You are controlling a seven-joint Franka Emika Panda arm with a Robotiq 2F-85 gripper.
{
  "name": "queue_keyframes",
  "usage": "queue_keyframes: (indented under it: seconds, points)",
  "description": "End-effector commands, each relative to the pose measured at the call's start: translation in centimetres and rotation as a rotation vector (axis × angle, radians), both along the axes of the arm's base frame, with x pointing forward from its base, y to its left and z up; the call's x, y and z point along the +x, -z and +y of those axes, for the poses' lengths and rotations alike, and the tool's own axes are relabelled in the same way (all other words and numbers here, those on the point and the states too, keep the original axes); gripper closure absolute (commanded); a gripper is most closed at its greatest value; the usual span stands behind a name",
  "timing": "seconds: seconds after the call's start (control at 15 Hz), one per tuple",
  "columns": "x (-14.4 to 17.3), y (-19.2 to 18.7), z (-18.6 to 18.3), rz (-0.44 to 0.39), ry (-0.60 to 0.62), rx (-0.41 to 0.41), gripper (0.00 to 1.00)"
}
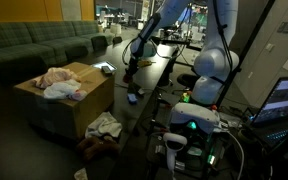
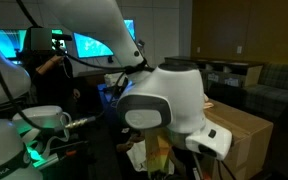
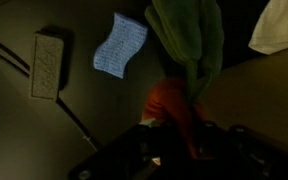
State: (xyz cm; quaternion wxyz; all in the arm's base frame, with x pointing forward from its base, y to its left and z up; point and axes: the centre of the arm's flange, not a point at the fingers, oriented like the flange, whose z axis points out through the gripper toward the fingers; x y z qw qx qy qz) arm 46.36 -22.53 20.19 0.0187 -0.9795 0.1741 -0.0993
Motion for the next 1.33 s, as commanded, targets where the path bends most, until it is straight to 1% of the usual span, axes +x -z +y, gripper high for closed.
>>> queue_keyframes:
  seconds: [0.0,0.2,0.33,0.53,0.73,0.87,1.07,1.27]
  points:
    - [-0.2,-7.0,3.0,-0.022,0.009,-0.035,0.91]
    - [1.8,-10.6,5.9,-0.049,-0.015,-0.055,0.91]
    - [3.2,-12.8,7.8,-0.063,-0.028,-0.054,0.91]
    - [5.6,-14.9,11.0,-0.080,-0.048,-0.052,0.91]
    - [8.5,-15.8,14.0,-0.117,-0.047,-0.049,0.92]
    - [10.4,-15.7,15.9,-0.134,-0.048,-0.045,0.92]
    - [12.7,-15.5,17.9,-0.140,-0.058,-0.032,0.91]
    - [15.3,-14.4,19.2,-0.136,-0.064,-0.021,0.92]
